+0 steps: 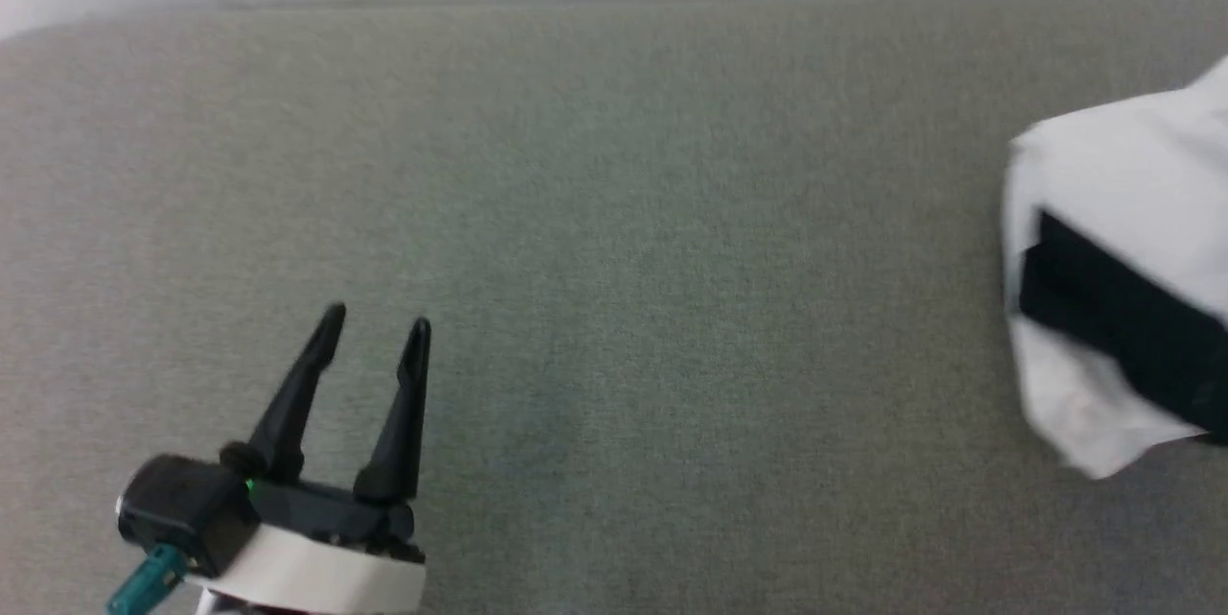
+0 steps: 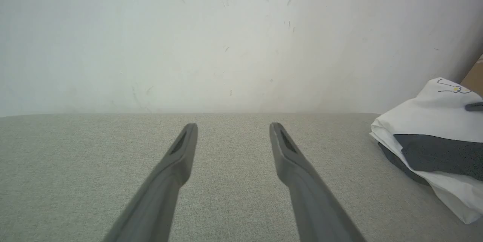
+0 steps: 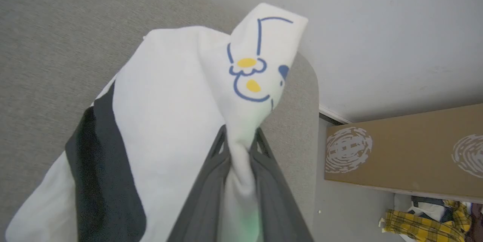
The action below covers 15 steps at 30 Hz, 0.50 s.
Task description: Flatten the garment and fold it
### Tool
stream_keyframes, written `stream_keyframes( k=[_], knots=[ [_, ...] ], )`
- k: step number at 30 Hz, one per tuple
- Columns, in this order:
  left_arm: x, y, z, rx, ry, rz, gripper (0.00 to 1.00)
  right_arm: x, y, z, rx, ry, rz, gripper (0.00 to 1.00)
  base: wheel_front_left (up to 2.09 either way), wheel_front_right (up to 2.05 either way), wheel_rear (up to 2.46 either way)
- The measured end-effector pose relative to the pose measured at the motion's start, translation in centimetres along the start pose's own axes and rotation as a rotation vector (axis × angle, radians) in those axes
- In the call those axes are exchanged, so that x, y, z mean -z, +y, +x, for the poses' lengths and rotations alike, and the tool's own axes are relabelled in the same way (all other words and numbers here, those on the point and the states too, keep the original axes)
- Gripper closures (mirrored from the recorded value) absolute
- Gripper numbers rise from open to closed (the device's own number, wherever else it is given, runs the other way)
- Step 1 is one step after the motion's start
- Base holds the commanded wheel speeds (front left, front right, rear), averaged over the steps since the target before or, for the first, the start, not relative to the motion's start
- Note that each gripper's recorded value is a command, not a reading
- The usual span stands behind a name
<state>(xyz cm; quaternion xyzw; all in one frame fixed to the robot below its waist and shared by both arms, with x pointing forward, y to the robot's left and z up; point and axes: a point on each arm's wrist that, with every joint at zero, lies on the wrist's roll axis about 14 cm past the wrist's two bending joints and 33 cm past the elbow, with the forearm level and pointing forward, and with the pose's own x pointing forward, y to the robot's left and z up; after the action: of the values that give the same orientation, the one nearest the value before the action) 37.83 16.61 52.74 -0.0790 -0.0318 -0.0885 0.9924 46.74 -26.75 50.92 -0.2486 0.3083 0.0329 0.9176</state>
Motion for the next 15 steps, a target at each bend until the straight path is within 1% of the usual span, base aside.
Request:
stream_keyframes(
  k=[5,9,15],
  knots=[
    [1.4,0.3,2.3,0.018,0.022,0.005,0.00,1.3,-4.1,2.1,0.089,0.073,-0.132,1.00,0.00,0.00,0.00],
    [3.0,0.6,3.8,0.031,0.050,0.006,0.00,2.8,-6.7,4.2,0.142,0.130,-0.181,1.00,0.00,0.00,0.00],
    [5.3,1.1,5.7,0.042,0.088,0.009,0.00,5.3,-7.4,7.3,0.165,0.207,-0.213,1.00,0.00,0.00,0.00]
  ],
)
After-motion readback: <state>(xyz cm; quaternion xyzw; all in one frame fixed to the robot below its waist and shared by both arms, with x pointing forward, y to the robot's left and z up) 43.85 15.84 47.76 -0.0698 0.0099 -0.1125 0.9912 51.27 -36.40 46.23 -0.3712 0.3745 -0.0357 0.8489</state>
